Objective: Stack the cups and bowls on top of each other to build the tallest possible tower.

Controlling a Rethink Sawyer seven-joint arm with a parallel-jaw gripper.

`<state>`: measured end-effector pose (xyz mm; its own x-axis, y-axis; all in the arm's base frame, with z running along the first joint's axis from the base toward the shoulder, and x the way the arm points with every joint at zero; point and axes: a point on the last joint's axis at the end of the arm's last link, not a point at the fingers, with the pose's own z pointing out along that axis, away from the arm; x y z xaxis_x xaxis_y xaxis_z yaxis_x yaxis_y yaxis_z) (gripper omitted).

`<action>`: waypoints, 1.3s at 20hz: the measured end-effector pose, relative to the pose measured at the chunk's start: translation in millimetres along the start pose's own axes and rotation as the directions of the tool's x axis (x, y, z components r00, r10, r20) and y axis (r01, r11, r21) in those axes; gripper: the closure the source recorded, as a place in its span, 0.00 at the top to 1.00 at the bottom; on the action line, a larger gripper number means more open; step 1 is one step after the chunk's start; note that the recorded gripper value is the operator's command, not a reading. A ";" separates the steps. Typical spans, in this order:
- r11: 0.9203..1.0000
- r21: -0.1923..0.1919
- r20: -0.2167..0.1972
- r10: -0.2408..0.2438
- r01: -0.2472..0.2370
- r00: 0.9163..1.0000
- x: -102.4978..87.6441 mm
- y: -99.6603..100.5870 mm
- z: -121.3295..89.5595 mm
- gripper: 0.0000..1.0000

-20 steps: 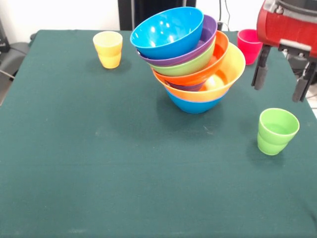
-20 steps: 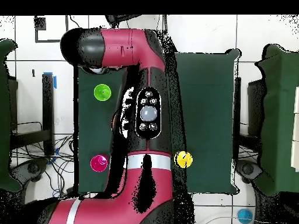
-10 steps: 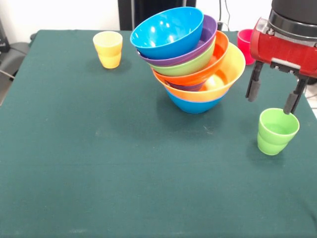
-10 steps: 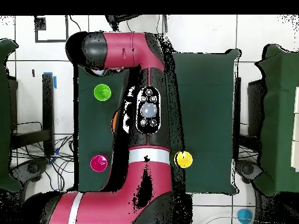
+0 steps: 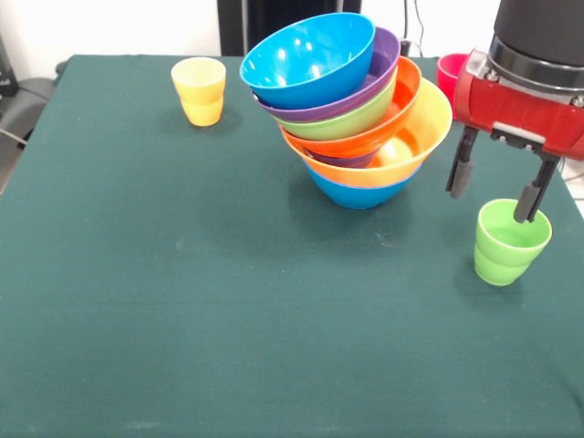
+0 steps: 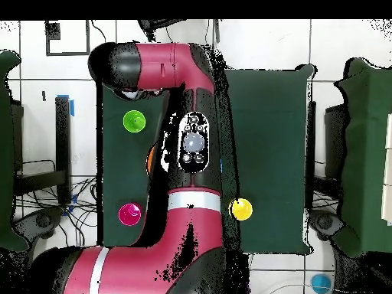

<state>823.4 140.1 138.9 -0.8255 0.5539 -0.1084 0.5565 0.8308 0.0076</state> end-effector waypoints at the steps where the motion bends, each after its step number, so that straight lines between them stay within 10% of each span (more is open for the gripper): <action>1: 1.000 0.001 0.000 0.000 0.000 1.000 -0.3 -0.2 1.7 1.00; 14: 1.000 0.024 -0.021 -0.001 0.002 1.000 3.7 -3.5 29.8 1.00; 26: 0.999 0.040 -0.046 0.000 0.002 0.999 18.1 -13.5 13.8 1.00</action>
<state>802.2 138.2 123.2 -0.8290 0.5558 -0.0623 0.5583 0.8290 -0.0319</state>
